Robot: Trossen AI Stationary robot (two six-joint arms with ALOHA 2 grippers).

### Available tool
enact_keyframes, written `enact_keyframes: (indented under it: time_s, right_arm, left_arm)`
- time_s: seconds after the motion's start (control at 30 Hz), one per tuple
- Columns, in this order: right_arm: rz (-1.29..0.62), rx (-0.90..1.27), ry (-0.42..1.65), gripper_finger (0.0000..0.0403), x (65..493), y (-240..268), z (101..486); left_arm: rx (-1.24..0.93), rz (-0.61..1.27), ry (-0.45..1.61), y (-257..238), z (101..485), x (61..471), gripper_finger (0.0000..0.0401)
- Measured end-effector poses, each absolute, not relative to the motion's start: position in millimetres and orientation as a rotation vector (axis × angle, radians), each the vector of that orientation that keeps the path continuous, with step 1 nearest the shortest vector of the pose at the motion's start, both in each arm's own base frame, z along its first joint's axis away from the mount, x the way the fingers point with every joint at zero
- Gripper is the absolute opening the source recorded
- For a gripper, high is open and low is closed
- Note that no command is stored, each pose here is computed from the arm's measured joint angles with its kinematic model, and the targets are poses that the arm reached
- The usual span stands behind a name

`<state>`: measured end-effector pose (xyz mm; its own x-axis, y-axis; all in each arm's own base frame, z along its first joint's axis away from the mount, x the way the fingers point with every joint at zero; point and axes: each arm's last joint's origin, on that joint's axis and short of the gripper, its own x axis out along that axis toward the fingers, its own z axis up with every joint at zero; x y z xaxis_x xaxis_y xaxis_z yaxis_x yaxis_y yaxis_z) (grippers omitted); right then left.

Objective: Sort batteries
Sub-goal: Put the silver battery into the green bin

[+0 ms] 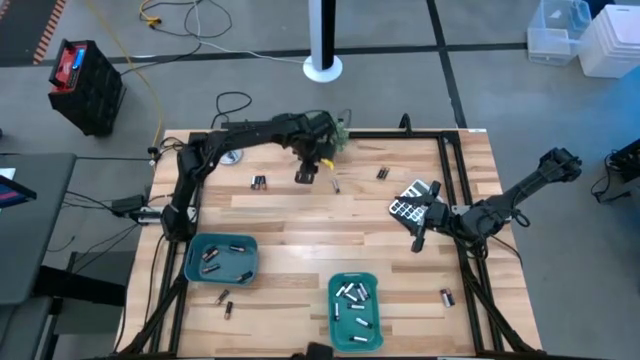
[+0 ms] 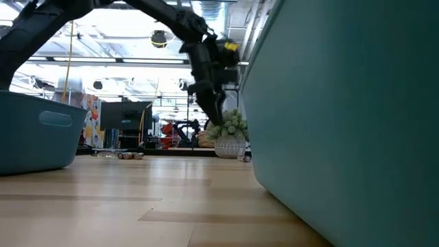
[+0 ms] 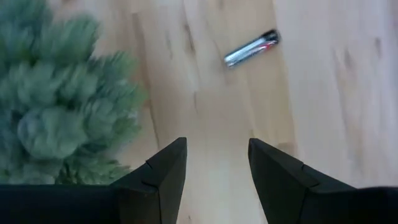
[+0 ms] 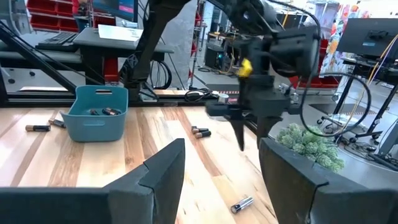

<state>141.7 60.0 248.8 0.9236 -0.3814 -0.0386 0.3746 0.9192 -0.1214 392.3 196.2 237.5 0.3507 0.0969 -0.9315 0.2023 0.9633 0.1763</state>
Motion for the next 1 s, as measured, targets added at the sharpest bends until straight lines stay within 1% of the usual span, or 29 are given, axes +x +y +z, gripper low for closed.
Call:
enact_keyframes:
  time_s: [0.1,0.2,0.3,0.4,0.63,0.7,0.8,1.0]
  right_arm:
    - [-0.388,-0.112,0.062,0.0219,141.7,60.1,248.8]
    - [-0.388,-0.112,0.062,0.0219,141.7,60.1,248.8]
    - [-0.388,-0.106,0.061,0.0219,141.7,60.1,248.8]
    - [-0.388,-0.105,0.060,0.0219,141.7,60.0,248.9]
    - [-0.402,-0.105,0.061,0.0219,142.6,58.1,248.8]
    - [-0.401,-0.105,0.061,0.0219,142.6,58.2,248.8]
    - [-0.401,-0.095,0.058,0.0219,142.6,58.3,248.9]
    - [-0.409,-0.102,0.066,0.0219,145.0,58.0,247.7]
  left_arm:
    - [0.182,-0.071,1.155,213.3,226.8,384.2,0.0167]
    - [0.160,-0.067,1.109,224.4,217.2,380.3,0.0167]
    - [0.255,-0.115,1.084,220.7,210.6,383.8,0.0167]
    - [0.323,-0.201,1.046,205.2,210.8,393.6,0.0167]
    - [0.502,-0.302,0.973,174.7,212.0,414.8,0.0167]
    - [0.567,-0.307,0.991,171.8,204.2,421.6,0.0167]
    - [0.592,-0.334,1.077,173.1,187.0,421.4,0.0167]
    - [0.605,-0.360,1.156,183.7,182.6,417.5,0.0167]
